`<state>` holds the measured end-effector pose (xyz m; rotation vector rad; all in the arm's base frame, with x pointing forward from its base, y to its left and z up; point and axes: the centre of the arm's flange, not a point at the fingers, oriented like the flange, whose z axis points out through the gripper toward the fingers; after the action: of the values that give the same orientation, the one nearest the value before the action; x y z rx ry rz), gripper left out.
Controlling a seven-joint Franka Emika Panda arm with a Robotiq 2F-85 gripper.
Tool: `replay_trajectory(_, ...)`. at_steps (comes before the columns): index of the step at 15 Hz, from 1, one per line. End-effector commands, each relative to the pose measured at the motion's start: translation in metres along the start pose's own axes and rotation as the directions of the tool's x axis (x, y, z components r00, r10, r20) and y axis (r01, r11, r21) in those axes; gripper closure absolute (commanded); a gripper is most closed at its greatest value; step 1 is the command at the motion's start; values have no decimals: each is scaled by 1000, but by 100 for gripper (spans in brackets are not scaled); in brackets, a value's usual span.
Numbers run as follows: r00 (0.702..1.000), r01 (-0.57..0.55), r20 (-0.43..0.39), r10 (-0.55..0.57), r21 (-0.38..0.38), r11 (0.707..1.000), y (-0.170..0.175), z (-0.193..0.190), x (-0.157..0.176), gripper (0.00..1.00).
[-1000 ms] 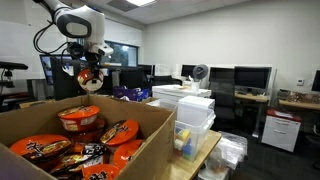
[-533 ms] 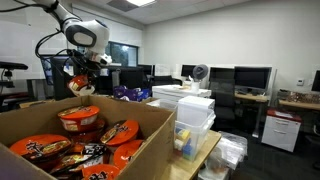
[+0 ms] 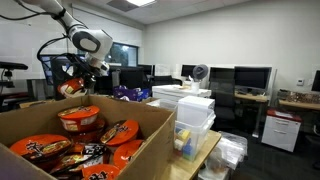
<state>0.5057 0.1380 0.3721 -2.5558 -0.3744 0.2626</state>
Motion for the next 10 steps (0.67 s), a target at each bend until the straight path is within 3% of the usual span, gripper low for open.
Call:
replay_trajectory(1, 983, 140, 116, -143, 29, 990, 0, 11, 12, 57)
replay_trajectory(5, 940, 264, 212, -267, 41, 964, -2, 25, 13, 57)
replay_trajectory(10, 868, 440, 247, -430, 17, 898, -6, 24, 21, 57)
